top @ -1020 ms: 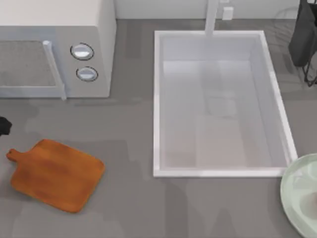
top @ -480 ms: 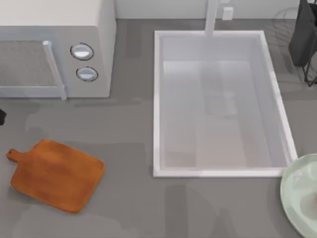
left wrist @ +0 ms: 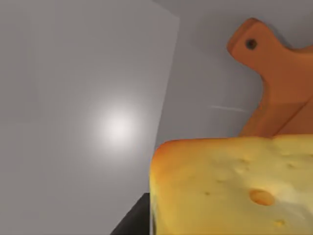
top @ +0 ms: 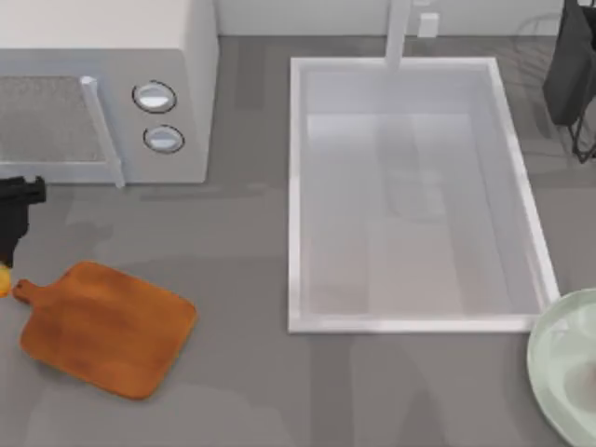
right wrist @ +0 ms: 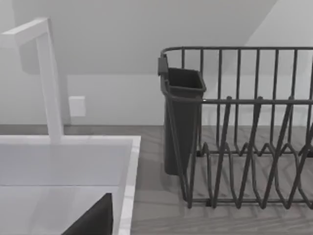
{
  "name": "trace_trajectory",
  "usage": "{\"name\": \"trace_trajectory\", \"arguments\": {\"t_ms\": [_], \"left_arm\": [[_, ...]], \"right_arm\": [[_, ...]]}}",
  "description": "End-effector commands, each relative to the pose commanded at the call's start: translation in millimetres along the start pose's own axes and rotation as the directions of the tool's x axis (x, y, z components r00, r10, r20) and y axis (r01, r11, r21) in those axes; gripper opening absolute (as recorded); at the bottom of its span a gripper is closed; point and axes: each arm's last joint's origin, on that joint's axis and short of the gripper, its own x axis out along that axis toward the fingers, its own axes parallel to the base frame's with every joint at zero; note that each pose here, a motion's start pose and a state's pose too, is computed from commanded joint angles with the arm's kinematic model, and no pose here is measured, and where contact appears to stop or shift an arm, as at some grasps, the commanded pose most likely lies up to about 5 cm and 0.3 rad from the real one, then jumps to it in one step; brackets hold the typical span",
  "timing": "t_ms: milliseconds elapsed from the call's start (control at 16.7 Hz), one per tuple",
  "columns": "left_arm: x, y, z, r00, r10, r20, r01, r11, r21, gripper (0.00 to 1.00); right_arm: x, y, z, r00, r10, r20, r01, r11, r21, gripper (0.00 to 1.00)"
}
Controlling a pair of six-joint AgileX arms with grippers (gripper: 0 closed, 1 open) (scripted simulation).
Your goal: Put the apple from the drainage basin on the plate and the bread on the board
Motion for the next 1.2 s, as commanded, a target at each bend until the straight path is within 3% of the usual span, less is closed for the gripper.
{"name": "trace_trajectory", "arguments": {"t_ms": [180, 300, 600, 780, 900, 1020, 1200], "left_arm": [[7.2, -15.4, -1.3, 1.0, 0.009, -0.021, -0.014, 0.967, -0.255, 0.0], [12.8, -26.3, -3.6, 0.999, 0.016, -0.036, -0.03, 0.9, -0.434, 0.0], [23.3, -52.3, -12.1, 0.998, 0.031, -0.051, -0.059, 0.616, -0.785, 0.0], [23.7, -64.9, -18.3, 0.999, 0.029, -0.025, -0.035, 0.443, -0.896, 0.0], [22.1, -71.0, -22.1, 1.0, 0.022, -0.001, -0.009, 0.359, -0.933, 0.0], [20.3, -74.9, -24.8, 1.0, 0.016, 0.02, 0.014, 0.304, -0.953, 0.0], [19.4, -76.7, -25.9, 0.999, 0.013, 0.029, 0.025, 0.281, -0.959, 0.0]], "right_arm": [[0.0, 0.0, 0.0, 1.0, 0.0, 0.0, 0.0, 1.0, 0.0, 1.0], [0.0, 0.0, 0.0, 1.0, 0.0, 0.0, 0.0, 1.0, 0.0, 1.0], [0.0, 0.0, 0.0, 1.0, 0.0, 0.0, 0.0, 1.0, 0.0, 1.0], [0.0, 0.0, 0.0, 1.0, 0.0, 0.0, 0.0, 1.0, 0.0, 1.0], [0.0, 0.0, 0.0, 1.0, 0.0, 0.0, 0.0, 1.0, 0.0, 1.0], [0.0, 0.0, 0.0, 1.0, 0.0, 0.0, 0.0, 1.0, 0.0, 1.0], [0.0, 0.0, 0.0, 1.0, 0.0, 0.0, 0.0, 1.0, 0.0, 1.0]]}}
